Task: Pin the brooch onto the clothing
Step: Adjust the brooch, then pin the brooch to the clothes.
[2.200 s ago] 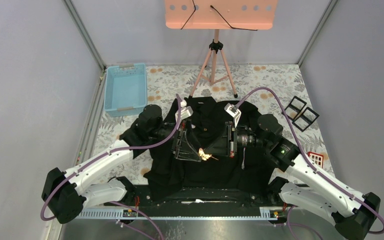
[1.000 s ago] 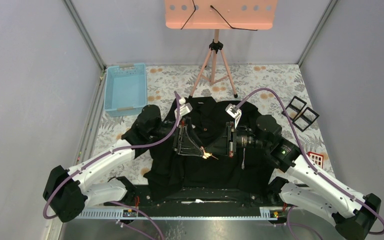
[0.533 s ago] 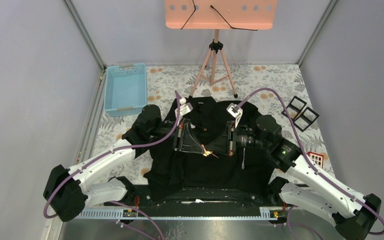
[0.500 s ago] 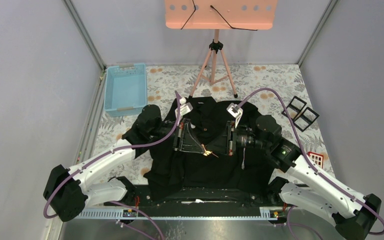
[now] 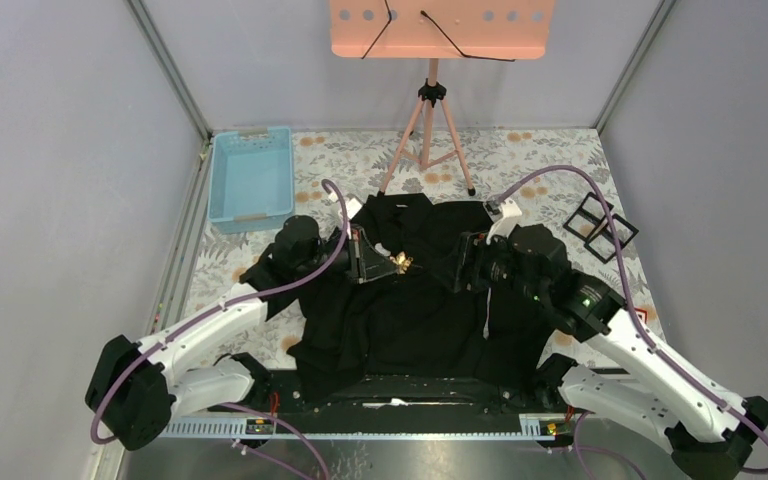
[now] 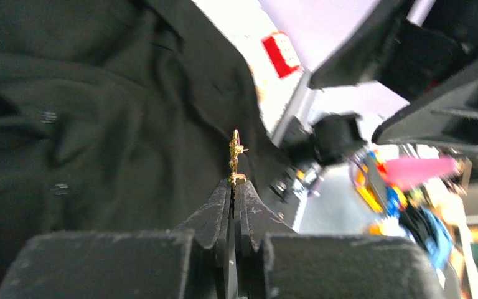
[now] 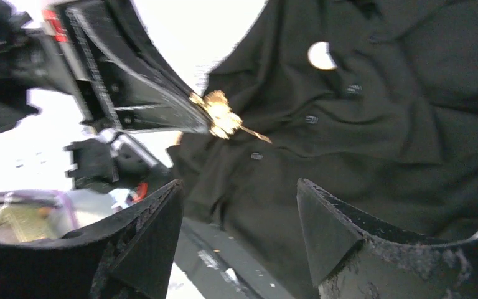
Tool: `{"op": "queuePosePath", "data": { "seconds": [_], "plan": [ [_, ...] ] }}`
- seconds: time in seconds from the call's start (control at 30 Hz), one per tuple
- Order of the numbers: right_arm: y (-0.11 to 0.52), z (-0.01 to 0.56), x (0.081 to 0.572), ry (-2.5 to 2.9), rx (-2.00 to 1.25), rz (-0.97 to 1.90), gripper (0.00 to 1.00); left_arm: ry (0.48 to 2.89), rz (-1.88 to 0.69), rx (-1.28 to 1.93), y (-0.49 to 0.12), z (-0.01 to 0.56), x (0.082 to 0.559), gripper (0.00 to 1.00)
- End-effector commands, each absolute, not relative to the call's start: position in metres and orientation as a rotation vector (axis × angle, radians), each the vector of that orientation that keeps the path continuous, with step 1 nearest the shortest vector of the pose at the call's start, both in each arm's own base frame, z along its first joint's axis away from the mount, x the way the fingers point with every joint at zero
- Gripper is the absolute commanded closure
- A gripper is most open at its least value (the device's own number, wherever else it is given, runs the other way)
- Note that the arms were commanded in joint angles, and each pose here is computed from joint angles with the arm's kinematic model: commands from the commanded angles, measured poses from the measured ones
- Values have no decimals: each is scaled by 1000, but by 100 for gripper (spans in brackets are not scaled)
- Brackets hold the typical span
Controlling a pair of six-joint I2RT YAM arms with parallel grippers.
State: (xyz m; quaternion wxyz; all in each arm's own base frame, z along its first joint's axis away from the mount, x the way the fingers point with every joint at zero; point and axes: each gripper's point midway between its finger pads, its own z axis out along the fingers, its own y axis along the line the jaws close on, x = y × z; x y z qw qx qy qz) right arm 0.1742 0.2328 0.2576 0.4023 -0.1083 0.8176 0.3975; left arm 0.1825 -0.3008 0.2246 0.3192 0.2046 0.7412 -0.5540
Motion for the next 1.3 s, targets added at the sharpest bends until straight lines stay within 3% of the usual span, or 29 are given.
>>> {"op": "queuePosePath", "data": {
  "seconds": [0.0, 0.2, 0.37, 0.7, 1.27],
  "plan": [
    [201, 229, 206, 2152, -201, 652, 26, 1926, -1184, 306, -285, 220, 240, 100],
    [207, 175, 231, 2294, -213, 519, 33, 1932, -1191, 257, -294, 212, 263, 100],
    [210, 135, 258, 2366, -177, 577, 44, 1943, -1205, 232, -306, 199, 278, 100],
    [209, 77, 294, 2483, -270, 577, 48, 1929, -1242, 223, -326, 194, 301, 100],
    [199, 75, 319, 2470, -295, 606, 51, 1947, -1262, 214, -339, 186, 307, 100]
  ]
}}
